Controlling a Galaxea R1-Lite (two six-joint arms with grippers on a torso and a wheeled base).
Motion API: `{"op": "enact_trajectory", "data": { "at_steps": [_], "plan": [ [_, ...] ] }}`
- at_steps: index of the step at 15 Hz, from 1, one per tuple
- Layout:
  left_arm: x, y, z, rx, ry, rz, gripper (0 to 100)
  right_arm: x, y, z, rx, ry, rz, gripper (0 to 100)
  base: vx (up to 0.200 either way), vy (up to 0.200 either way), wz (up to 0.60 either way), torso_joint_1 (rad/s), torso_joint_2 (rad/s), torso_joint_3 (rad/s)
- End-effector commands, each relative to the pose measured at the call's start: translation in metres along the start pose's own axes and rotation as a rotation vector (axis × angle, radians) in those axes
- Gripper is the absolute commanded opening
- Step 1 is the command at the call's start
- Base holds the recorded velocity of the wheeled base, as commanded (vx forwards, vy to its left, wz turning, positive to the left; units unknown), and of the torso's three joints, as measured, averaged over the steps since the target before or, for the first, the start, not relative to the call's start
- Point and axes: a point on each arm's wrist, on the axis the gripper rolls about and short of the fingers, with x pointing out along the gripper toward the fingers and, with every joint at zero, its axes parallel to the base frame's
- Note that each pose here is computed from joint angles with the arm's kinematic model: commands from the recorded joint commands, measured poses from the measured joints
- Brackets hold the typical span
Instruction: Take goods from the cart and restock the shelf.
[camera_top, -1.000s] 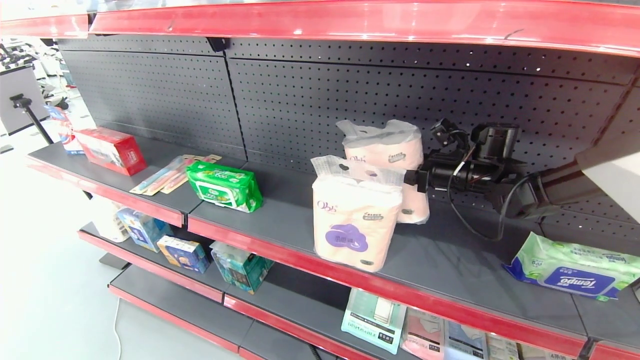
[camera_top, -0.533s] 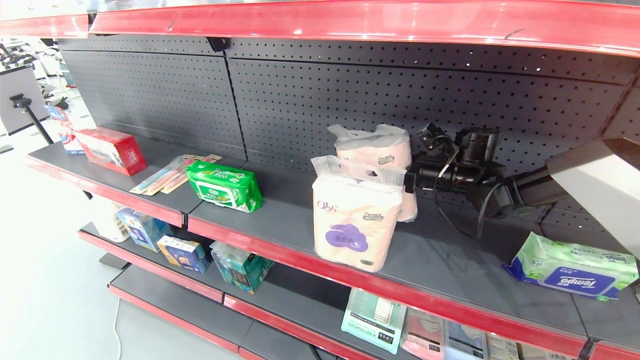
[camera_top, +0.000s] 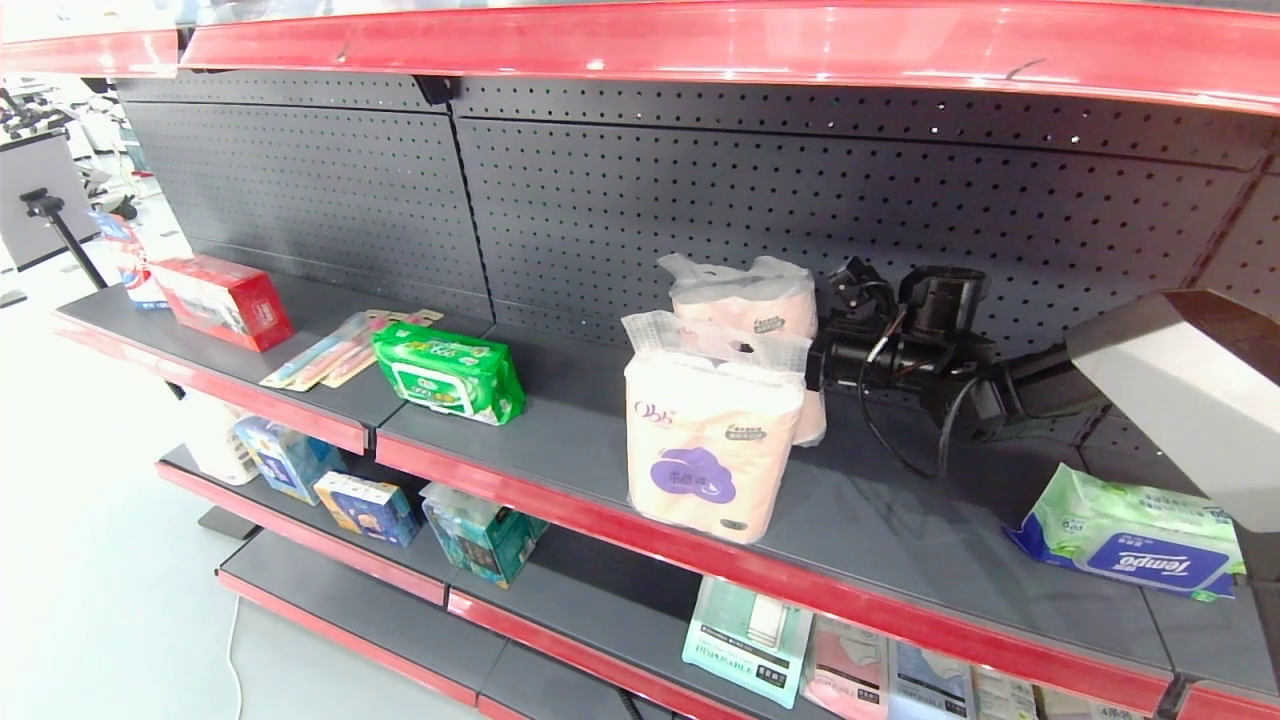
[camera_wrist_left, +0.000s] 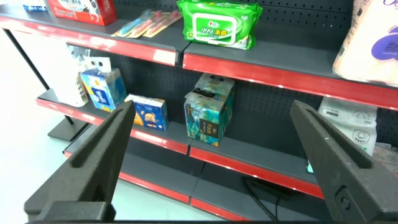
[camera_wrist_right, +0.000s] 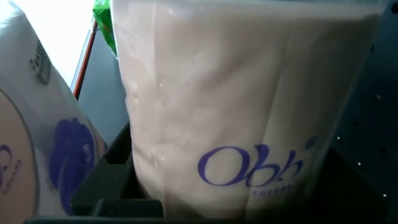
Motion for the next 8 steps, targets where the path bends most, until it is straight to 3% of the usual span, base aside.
{"op": "enact_trajectory", "data": {
  "at_steps": [1, 8],
  "plan": [
    [0.000, 0.000, 0.000, 0.000, 0.001, 0.000, 100, -0.003, -0.004, -0.008, 0.012, 0.016, -0.011, 0, 0.000, 0.000, 0.00, 0.000, 0.00, 0.000],
    [0.000, 0.000, 0.000, 0.000, 0.001, 0.000, 100, -0.037, -0.012, -0.021, -0.018, 0.053, -0.008, 0, 0.000, 0.000, 0.00, 0.000, 0.00, 0.000]
  ]
}}
